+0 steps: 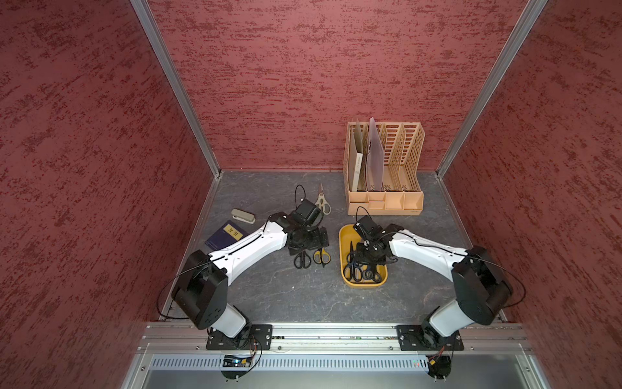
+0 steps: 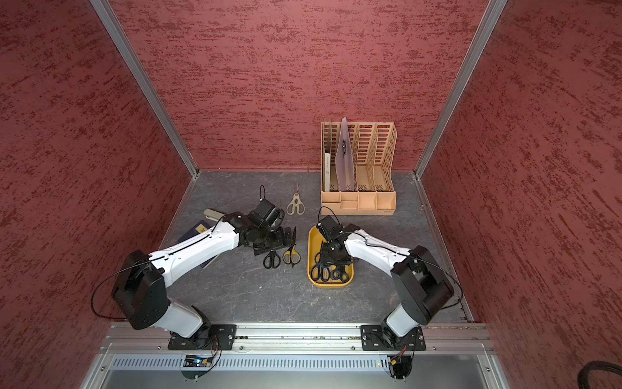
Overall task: Take the scissors out of the storage box
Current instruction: Pick up the scissors from the storage box.
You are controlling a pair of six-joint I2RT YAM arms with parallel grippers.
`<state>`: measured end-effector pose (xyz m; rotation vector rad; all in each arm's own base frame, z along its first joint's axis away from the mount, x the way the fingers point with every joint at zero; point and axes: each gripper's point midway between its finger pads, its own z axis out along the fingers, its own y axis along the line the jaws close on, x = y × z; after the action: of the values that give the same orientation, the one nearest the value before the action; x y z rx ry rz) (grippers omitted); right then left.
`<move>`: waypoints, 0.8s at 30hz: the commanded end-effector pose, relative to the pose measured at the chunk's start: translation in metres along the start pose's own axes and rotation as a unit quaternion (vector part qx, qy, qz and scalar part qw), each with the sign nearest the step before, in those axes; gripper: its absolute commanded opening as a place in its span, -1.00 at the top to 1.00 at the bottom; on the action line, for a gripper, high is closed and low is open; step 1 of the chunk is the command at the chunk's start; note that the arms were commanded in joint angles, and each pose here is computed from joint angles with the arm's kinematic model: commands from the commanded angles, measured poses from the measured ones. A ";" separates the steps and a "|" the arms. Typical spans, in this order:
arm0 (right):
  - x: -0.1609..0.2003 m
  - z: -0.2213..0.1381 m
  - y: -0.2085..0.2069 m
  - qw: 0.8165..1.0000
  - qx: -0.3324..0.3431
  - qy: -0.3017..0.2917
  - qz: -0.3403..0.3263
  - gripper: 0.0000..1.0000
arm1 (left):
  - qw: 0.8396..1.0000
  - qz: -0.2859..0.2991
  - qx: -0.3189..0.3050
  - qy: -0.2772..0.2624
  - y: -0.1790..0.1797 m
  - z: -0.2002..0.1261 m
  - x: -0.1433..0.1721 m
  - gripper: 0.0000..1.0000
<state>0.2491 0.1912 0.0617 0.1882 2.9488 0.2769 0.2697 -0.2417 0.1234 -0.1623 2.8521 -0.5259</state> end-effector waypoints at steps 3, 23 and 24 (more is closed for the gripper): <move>-0.013 -0.048 0.008 0.999 -0.028 -0.043 -0.015 0.91 | 0.995 0.002 0.096 0.016 -0.040 0.003 -0.001 -0.80; -0.035 -0.067 0.070 0.990 -0.123 -0.026 -0.056 0.95 | 0.936 -0.047 0.347 0.036 -0.104 -0.007 -0.019 0.08; -0.036 -0.066 0.070 0.991 -0.122 -0.027 -0.057 0.94 | 0.936 -0.047 0.348 0.037 -0.104 -0.007 -0.019 0.18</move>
<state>0.2714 0.2353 0.1317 0.0291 2.8600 0.5554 0.2930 -0.3307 0.1668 -0.1776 2.5709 -1.4839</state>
